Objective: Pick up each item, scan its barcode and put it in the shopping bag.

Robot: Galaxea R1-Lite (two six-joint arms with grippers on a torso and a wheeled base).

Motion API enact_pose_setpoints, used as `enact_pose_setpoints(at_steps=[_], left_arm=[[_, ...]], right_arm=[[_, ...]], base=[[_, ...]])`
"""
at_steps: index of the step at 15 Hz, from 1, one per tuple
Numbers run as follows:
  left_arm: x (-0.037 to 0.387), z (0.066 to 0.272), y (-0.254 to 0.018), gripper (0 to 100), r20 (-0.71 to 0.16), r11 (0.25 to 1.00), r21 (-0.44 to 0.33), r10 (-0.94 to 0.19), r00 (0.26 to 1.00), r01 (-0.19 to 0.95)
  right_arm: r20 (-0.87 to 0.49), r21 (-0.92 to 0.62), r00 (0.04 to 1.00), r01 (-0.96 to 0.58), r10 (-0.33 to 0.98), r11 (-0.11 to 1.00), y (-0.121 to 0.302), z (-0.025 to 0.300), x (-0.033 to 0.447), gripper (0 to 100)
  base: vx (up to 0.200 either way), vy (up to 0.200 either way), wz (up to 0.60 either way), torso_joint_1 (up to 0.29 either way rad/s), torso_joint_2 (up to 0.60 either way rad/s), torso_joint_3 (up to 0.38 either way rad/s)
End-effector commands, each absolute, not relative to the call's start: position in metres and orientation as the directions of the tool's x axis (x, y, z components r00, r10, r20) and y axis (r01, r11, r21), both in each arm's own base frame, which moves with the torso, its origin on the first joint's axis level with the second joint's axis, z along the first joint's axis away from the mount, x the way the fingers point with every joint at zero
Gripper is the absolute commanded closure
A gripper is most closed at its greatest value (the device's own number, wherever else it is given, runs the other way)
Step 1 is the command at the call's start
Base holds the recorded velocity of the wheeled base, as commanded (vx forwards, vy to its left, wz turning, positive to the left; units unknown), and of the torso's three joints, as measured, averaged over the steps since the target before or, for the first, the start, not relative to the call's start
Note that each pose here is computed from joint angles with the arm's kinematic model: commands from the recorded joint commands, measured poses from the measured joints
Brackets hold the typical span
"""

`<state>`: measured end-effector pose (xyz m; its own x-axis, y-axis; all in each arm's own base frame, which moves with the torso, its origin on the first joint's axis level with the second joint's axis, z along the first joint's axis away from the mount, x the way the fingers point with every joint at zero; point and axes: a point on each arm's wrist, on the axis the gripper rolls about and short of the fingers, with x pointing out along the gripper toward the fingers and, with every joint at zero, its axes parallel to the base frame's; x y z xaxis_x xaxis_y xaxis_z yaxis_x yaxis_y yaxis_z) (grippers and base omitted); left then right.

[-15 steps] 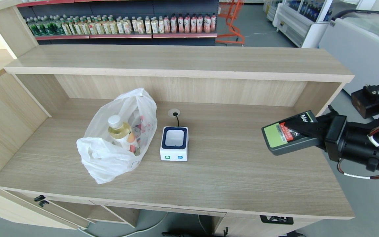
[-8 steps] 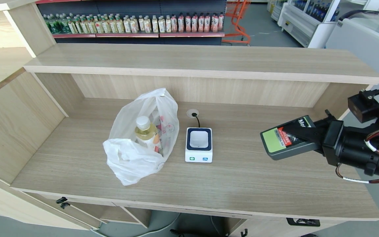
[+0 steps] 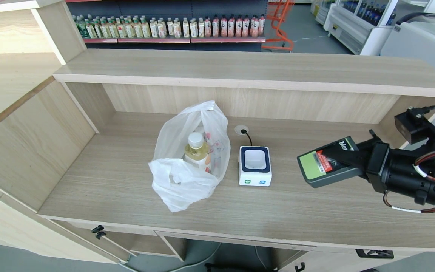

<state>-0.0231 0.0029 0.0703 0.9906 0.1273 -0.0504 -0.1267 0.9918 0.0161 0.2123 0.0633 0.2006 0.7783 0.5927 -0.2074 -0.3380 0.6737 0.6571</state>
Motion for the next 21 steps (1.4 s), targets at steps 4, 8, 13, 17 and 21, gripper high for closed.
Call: enact_pose_setpoints(at_steps=[4,8,13,17,21], left_arm=[[-0.023,0.070,0.003,0,-0.050,0.992,0.017,0.127,0.991,-0.126],[-0.023,0.070,0.003,0,-0.050,0.992,0.014,0.127,0.991,-0.126],[-0.023,0.070,0.003,0,-0.050,0.992,0.014,0.127,0.991,-0.126],[-0.023,0.070,0.003,0,-0.050,0.992,0.014,0.129,0.990,-0.128],[-0.023,0.070,0.003,0,-0.050,0.992,0.014,0.129,0.990,-0.128]], right_arm=[[-0.216,0.610,0.775,-0.368,0.594,0.702,0.064,0.198,0.214,100],[-0.236,0.533,0.764,-0.415,0.601,0.737,0.072,0.194,0.228,100],[-0.343,0.394,0.725,-0.466,0.597,0.792,0.082,0.163,0.257,100],[-0.365,0.389,0.714,-0.467,0.598,0.794,0.095,0.154,0.279,100],[-0.366,0.385,0.703,-0.483,0.610,0.787,0.109,0.151,0.293,100]], base=[[0.200,0.000,0.00,-0.006,0.00,0.002],[0.050,0.000,0.00,0.002,0.00,0.002],[0.000,0.000,0.00,0.000,0.00,0.000],[0.000,0.000,0.00,0.000,0.00,0.000],[0.000,0.000,0.00,0.000,0.00,0.000]])
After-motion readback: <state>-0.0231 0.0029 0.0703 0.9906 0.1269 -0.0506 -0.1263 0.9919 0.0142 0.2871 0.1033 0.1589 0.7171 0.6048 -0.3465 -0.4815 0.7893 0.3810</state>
